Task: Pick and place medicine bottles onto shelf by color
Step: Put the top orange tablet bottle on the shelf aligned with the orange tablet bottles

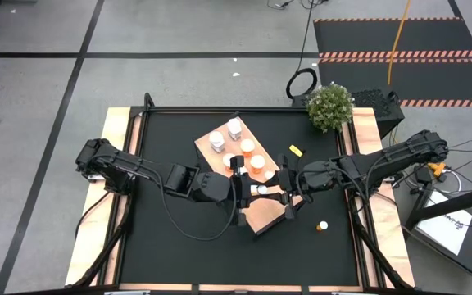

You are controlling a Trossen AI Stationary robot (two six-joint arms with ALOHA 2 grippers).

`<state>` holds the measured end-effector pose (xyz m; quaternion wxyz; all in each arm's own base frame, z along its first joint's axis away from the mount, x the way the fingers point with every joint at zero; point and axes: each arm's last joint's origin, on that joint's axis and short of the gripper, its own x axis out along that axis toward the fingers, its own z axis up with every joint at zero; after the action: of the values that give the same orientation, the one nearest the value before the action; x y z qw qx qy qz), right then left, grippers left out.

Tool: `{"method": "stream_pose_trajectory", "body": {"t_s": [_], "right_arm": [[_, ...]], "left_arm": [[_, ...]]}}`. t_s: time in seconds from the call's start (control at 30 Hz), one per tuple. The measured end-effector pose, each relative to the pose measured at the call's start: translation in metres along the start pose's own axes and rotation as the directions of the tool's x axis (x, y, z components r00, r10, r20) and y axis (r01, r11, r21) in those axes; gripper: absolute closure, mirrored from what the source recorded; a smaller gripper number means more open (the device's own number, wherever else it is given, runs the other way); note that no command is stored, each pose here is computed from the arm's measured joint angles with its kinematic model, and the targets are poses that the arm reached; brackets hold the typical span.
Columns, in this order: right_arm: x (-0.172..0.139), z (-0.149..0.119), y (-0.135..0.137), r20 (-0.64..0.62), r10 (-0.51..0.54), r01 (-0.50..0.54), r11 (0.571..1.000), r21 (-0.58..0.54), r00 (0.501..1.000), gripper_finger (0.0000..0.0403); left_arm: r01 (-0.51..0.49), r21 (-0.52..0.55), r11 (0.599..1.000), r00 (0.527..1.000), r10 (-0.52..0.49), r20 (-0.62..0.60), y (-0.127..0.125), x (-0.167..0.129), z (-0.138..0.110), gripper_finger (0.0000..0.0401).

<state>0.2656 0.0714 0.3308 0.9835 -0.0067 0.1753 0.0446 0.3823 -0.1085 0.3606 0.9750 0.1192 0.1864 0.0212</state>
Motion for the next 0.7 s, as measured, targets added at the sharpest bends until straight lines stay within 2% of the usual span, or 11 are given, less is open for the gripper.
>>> {"method": "stream_pose_trajectory", "body": {"t_s": [0.1, 0.3, 0.4, 0.7], "right_arm": [[0.0000, 0.0001, 0.0000, 0.001, -0.001, 0.001, 1.000, -0.011, 1.000, 0.0306], [0.0000, 0.0006, -0.0004, 0.005, -0.008, 0.009, 0.999, -0.034, 1.000, 0.0307], [0.0000, 0.0006, -0.0004, 0.004, -0.009, 0.009, 0.998, -0.058, 1.000, 0.0307], [-0.0005, 0.0012, -0.0005, 0.007, -0.009, 0.009, 0.994, -0.111, 1.000, 0.0307]], "left_arm": [[-0.013, 0.016, 1.000, 1.000, 0.013, -0.001, -0.0019, -0.0009, 0.0002, 0.0278], [-0.062, 0.066, 0.996, 0.998, 0.062, -0.006, -0.0064, -0.0030, 0.0004, 0.0235], [-0.063, 0.071, 0.995, 0.998, 0.064, -0.006, -0.0067, -0.0032, 0.0004, 0.0230], [-0.074, 0.121, 0.990, 0.997, 0.074, 0.010, -0.0062, -0.0031, 0.0020, 0.0283]]}}
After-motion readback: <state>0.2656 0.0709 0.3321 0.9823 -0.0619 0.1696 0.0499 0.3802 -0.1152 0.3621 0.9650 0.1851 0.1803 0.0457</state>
